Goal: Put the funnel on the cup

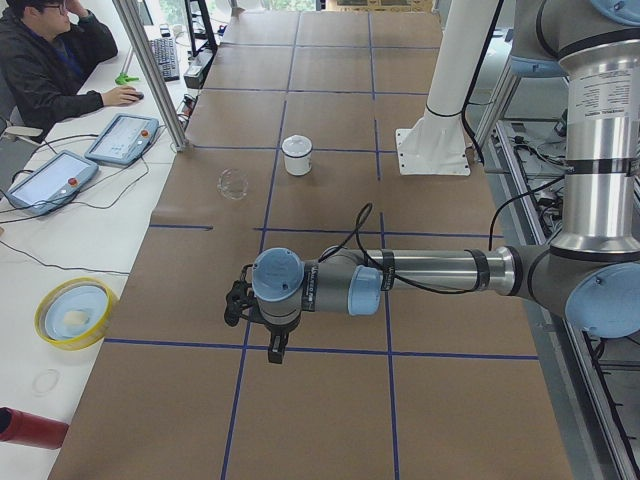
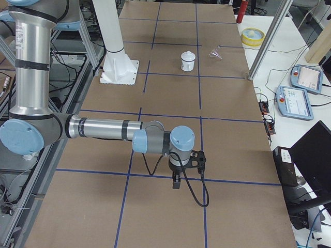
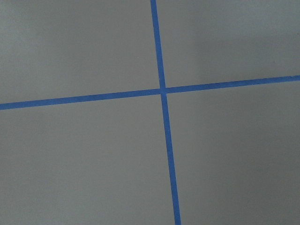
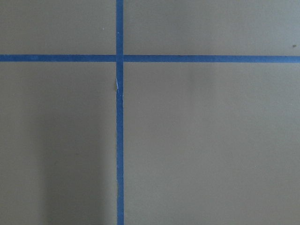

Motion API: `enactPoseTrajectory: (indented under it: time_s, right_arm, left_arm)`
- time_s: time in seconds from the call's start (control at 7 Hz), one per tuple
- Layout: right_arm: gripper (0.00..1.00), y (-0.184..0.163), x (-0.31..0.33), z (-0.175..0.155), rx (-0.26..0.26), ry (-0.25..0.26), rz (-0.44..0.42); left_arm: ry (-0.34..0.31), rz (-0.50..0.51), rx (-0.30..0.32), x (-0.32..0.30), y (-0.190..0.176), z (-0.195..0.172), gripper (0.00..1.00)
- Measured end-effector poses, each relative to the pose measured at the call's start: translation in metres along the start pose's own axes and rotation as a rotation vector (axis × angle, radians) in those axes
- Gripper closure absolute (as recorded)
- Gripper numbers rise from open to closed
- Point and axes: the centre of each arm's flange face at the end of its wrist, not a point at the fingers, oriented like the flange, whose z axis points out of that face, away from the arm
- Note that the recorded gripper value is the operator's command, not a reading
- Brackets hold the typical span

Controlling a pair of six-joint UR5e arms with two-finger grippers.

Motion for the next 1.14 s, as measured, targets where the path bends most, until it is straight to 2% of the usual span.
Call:
enactPoseTrajectory:
  time_s: [0.43,0.57,0.86,1.14]
  right_arm:
    - [0.0,0.0,0.0,0.0,0.0,0.0,0.0]
    - [0.0,0.0,0.0,0.0,0.0,0.0,0.0]
    - [0.0,0.0,0.0,0.0,0.0,0.0,0.0]
    - [0.0,0.0,0.0,0.0,0.0,0.0,0.0]
  left_arm:
    - [-0.003,0.006,0.001,0.0,-0.001,0.0,0.0]
    - [-0.042,0.025,0.013,0.001,-0.003,-0.004,0.0]
    - [-0.172,0.132,0.111,0.023,-0.026,-0.033,0.0]
    - [-0.201,0.324,0.286,0.075,-0.085,-0.073,0.0]
